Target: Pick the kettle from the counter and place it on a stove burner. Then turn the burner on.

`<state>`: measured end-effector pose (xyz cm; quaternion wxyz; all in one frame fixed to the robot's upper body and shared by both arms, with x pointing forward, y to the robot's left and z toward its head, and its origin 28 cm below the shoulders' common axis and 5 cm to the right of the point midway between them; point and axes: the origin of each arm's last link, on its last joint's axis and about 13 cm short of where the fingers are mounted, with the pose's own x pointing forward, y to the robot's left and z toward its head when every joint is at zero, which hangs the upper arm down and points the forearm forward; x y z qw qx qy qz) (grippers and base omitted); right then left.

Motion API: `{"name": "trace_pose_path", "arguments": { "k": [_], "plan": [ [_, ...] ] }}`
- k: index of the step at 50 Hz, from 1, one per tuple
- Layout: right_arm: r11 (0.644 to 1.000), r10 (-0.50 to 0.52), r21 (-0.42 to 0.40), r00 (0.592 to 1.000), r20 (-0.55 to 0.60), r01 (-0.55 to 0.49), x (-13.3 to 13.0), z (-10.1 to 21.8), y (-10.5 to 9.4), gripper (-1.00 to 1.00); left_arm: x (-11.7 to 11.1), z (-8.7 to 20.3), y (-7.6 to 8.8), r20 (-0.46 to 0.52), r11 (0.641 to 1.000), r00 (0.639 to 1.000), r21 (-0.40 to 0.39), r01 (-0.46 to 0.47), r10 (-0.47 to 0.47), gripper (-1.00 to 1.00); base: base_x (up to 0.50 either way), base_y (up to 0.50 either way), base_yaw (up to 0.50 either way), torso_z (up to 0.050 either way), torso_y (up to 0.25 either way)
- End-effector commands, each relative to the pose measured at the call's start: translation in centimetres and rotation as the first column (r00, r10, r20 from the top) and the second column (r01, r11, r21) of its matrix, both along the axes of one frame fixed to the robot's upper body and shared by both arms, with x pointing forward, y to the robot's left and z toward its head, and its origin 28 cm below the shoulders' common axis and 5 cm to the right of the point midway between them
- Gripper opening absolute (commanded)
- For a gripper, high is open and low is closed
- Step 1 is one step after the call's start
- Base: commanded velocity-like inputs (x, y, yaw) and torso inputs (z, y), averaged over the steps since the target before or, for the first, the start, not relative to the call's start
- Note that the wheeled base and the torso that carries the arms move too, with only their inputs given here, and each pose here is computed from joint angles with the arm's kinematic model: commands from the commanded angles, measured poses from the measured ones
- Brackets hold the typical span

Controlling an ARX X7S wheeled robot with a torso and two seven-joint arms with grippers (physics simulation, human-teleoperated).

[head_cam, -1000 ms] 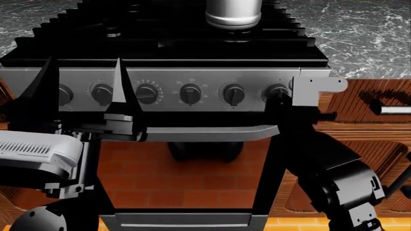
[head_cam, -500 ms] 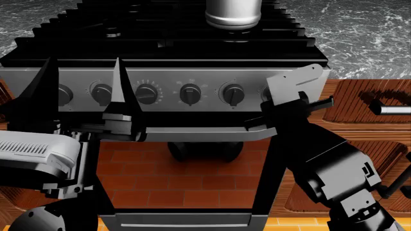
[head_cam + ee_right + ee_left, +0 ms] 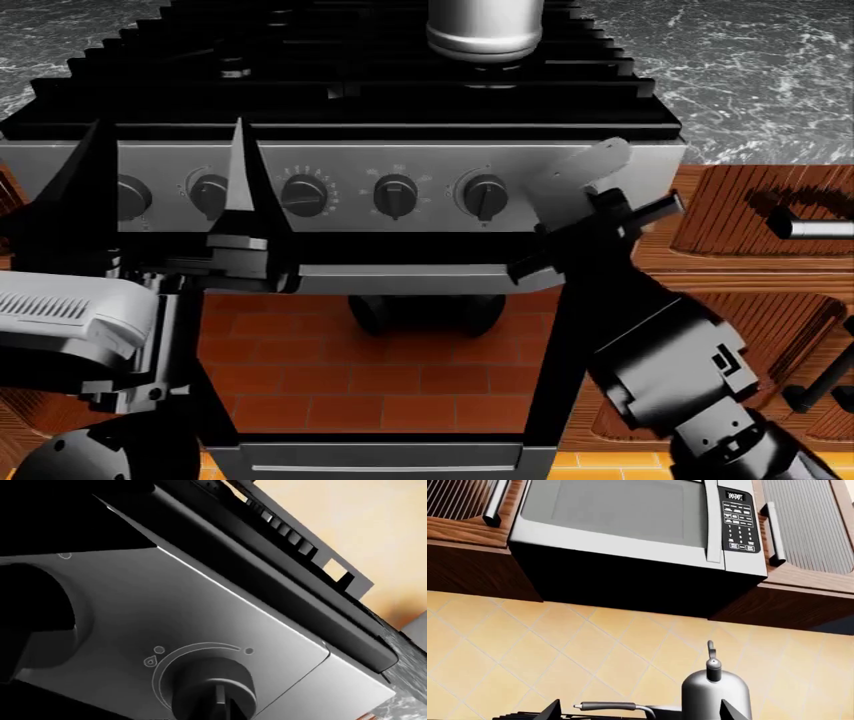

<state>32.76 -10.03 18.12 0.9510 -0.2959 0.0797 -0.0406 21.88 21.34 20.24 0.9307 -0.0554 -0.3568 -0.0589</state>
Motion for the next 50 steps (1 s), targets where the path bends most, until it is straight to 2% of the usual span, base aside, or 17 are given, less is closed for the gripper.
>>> {"name": "trace_pose_path", "arguments": {
  "k": [1,15,41,42,50],
  "plan": [
    [0.944,0.296,0.233,0.913,-0.281,-0.234,1.5,-2.8,2.9,-1.0,-0.1,0.1,0.0,0.002,1.0,1.0,-0.003,0.002,-0.002,1.0,0.03,0.0,0.02,0.0,0.0],
    [0.938,0.341,0.179,0.884,-0.321,-0.297,1.4,-3.8,4.1,-1.0,-0.1,0.2,0.1,0.004,1.0,1.0,-0.007,0.003,-0.003,1.0,0.03,0.0,0.02,-0.001,0.0],
    [0.931,0.363,0.084,0.87,-0.333,-0.356,0.6,-3.8,4.2,-1.0,-0.2,0.2,0.1,0.003,1.0,1.0,-0.009,0.007,-0.007,1.0,0.02,0.0,0.02,0.0,0.0],
    [0.93,0.365,0.087,0.871,-0.328,-0.357,0.5,-3.6,4.2,1.0,-0.2,0.2,0.1,0.003,1.0,1.0,-0.009,0.008,-0.008,1.0,0.02,0.0,0.02,0.0,0.0],
    [0.928,0.372,0.119,0.887,-0.274,-0.353,-0.6,-2.5,3.7,1.0,-0.2,0.2,0.1,0.003,1.0,1.0,-0.01,0.009,-0.009,1.0,0.02,0.0,0.02,-0.001,0.0]
  ]
}}
